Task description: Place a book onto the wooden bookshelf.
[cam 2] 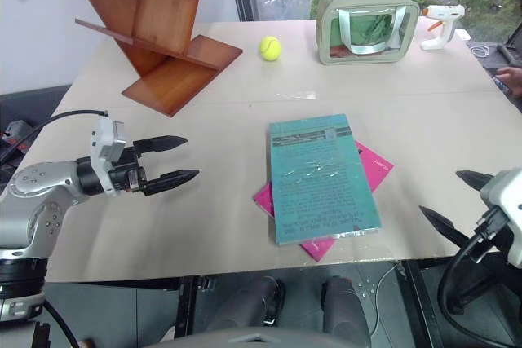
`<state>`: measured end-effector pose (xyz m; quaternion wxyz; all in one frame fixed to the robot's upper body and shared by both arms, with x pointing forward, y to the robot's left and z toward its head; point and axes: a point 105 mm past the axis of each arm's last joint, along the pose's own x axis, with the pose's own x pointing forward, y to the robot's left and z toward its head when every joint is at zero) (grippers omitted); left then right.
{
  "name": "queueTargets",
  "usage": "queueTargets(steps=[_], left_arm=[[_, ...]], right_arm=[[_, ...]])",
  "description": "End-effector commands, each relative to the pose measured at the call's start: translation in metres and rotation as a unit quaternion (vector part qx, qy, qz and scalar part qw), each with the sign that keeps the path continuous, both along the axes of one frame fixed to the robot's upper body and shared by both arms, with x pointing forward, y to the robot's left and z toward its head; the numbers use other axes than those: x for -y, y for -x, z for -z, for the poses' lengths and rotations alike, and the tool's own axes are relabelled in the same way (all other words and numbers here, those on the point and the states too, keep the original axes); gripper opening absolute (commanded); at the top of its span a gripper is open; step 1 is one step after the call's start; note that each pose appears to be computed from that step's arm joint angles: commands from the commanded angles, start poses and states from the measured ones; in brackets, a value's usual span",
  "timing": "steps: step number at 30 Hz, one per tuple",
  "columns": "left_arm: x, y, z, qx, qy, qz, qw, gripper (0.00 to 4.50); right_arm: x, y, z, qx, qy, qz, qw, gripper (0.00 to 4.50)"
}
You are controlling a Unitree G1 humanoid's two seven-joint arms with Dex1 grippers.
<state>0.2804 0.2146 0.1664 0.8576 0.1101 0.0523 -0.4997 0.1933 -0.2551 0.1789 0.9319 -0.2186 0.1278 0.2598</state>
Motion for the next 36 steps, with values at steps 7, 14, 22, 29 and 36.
queueTargets(steps=[7, 14, 22, 29, 36], left_arm=[[0.022, 0.012, -0.008, 0.005, 0.006, 0.086, 0.996, 4.50], [0.027, 0.012, -0.005, -0.005, 0.007, 0.097, 0.995, 4.50], [0.027, 0.010, 0.000, -0.012, 0.004, 0.099, 0.995, 4.50], [0.034, 0.002, 0.006, -0.013, 0.010, 0.098, 0.995, 4.50], [0.045, -0.006, 0.020, -0.143, 0.071, 0.067, 0.985, 4.50]], right_arm=[[-0.014, -0.048, 0.024, -0.017, 0.017, -0.004, 1.000, 0.22], [-0.055, -0.067, 0.046, -0.023, -0.010, -0.059, 0.998, 0.04], [-0.083, -0.066, 0.054, -0.022, -0.043, -0.098, 0.994, 0.04], [-0.090, -0.074, 0.054, -0.002, -0.053, -0.094, 0.994, 0.04], [-0.081, -0.076, 0.043, 0.037, -0.045, -0.063, 0.996, 0.04]])
